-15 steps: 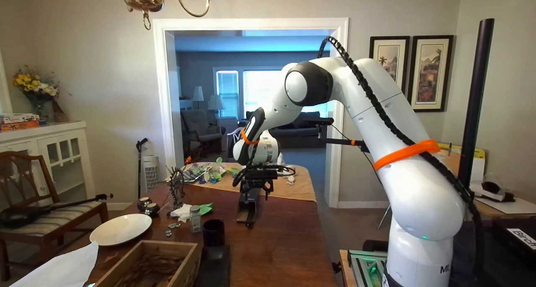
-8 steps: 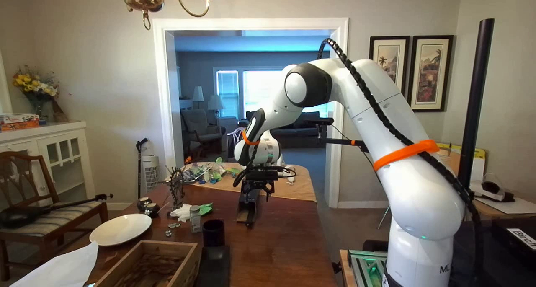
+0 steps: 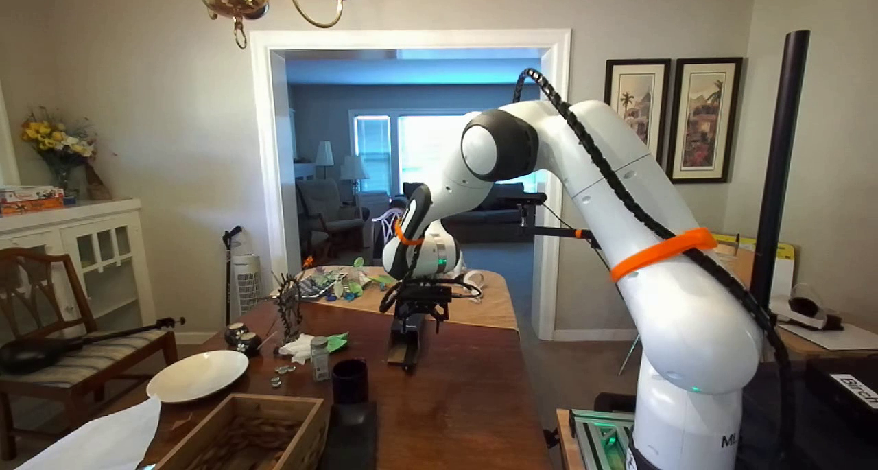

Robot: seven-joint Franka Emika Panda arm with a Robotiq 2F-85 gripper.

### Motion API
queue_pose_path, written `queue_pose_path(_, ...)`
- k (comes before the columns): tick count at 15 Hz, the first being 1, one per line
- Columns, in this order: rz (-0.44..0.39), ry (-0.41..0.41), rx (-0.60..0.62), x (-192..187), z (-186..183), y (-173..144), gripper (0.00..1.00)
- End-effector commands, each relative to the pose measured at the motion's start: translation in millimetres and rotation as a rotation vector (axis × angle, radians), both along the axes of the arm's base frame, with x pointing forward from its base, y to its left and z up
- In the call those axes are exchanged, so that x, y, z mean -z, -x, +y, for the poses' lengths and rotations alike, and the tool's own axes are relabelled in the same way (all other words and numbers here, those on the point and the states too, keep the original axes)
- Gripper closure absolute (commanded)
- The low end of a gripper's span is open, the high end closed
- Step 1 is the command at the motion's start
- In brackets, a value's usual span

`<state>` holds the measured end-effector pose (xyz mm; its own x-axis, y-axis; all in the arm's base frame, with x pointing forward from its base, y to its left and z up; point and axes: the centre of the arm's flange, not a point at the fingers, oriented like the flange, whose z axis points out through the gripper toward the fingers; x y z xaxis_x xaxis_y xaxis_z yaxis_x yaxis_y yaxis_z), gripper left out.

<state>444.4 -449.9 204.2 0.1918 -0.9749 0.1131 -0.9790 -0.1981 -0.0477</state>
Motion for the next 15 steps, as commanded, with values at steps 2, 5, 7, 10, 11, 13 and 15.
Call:
queue_pose_path(2, -0.017, 0.040, -0.027, 29.6, 8.3, -3.1, 0.00)
queue_pose_path(5, -0.025, 0.055, -0.052, 39.5, 11.5, -5.6, 0.00)
queue_pose_path(7, -0.030, 0.059, -0.056, 43.8, 12.5, -7.2, 0.00)
queue_pose_path(10, -0.042, 0.062, -0.064, 47.7, 12.5, -6.3, 0.00)
queue_pose_path(11, -0.048, 0.063, -0.069, 50.0, 12.3, -6.1, 0.00)
queue_pose_path(13, -0.064, 0.071, -0.064, 51.9, 11.1, -6.3, 0.00)
queue_pose_path(15, -0.071, 0.070, -0.063, 55.0, 11.0, -6.3, 0.00)
